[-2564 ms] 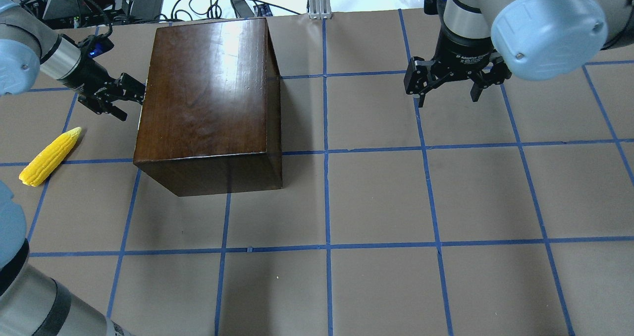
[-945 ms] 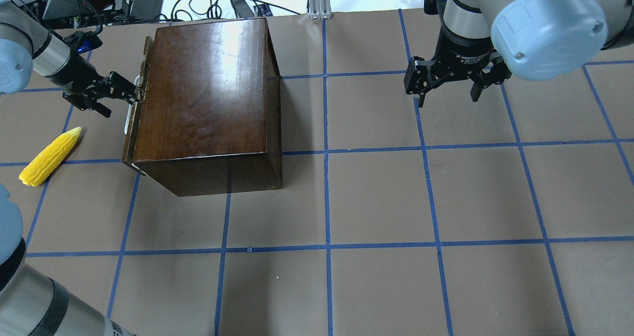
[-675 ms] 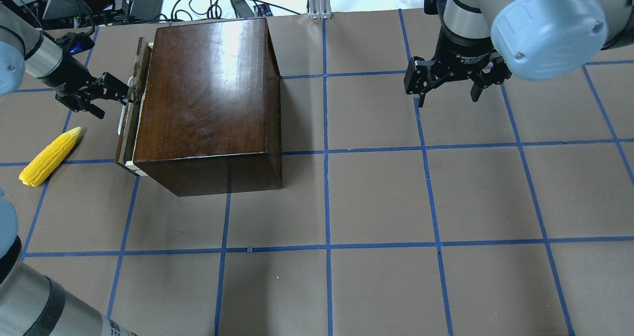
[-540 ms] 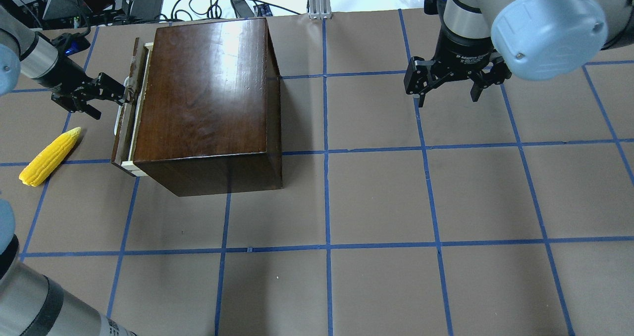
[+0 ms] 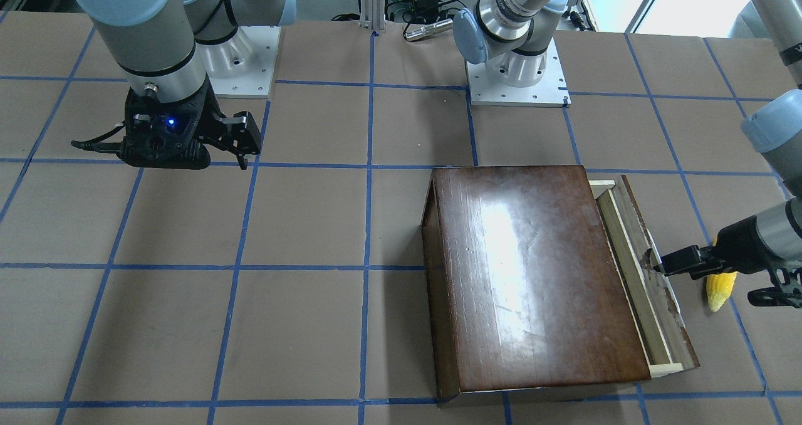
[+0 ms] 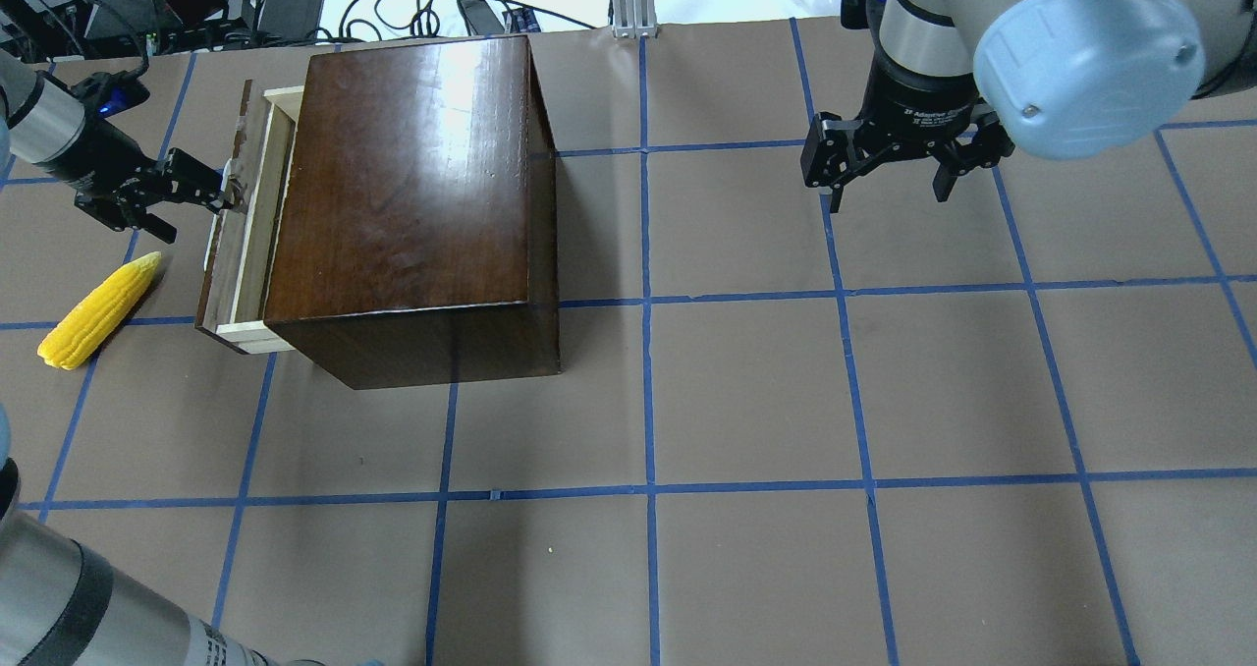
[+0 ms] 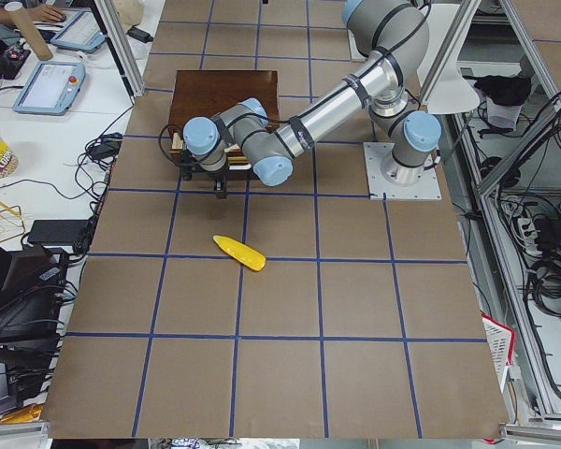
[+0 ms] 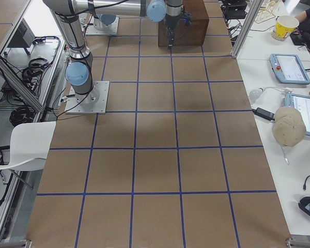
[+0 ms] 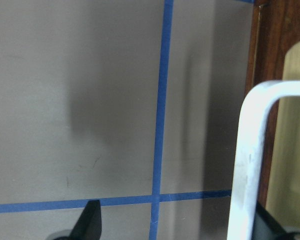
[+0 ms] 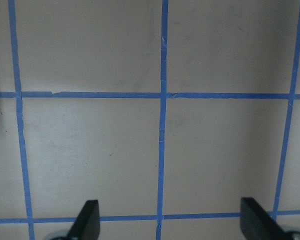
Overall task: Open drawer and put corn inside
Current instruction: 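Pull the drawer outward from the cabinet with the left gripper, then release the handle and move the left gripper toward the yellow corn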
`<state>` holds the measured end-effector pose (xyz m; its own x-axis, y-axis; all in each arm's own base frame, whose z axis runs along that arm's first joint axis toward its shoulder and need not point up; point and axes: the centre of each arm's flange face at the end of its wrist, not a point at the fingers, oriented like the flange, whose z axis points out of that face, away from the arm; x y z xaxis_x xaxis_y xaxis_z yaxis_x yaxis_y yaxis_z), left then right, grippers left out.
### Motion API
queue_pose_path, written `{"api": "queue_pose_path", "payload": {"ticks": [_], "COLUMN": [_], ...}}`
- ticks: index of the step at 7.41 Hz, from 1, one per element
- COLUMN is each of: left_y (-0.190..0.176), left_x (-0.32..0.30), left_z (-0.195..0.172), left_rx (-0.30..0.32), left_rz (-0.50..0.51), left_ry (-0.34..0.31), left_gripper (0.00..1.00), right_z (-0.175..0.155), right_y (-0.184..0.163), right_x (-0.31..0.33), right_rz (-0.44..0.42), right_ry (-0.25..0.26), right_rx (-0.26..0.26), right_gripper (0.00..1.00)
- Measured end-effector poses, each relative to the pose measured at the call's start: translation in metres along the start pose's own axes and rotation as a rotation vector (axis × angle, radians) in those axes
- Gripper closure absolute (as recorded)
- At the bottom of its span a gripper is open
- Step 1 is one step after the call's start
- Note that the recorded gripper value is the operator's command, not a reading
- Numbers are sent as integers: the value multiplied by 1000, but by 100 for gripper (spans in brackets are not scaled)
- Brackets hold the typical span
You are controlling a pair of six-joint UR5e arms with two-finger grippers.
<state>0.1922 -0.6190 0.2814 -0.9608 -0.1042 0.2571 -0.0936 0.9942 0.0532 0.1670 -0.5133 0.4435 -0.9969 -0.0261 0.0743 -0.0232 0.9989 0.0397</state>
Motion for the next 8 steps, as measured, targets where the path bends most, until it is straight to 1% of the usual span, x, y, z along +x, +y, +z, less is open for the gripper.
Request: {"api": "queue_pose_path", "payload": {"ticks": [4,8], "left_y": [6,9], "left_x": [-22,-25], "left_z": [-9,-15], "left_rx": [7,14], "left_rz": [-29,-26], "left_ry": [-16,-21], "left_gripper": [0,0], "right_z": [0,0], "right_y": [0,0], "right_x": [0,0], "right_rz": [0,0], "right_ry": [0,0], "right_rx": [1,0], "right_gripper": [0,0]}}
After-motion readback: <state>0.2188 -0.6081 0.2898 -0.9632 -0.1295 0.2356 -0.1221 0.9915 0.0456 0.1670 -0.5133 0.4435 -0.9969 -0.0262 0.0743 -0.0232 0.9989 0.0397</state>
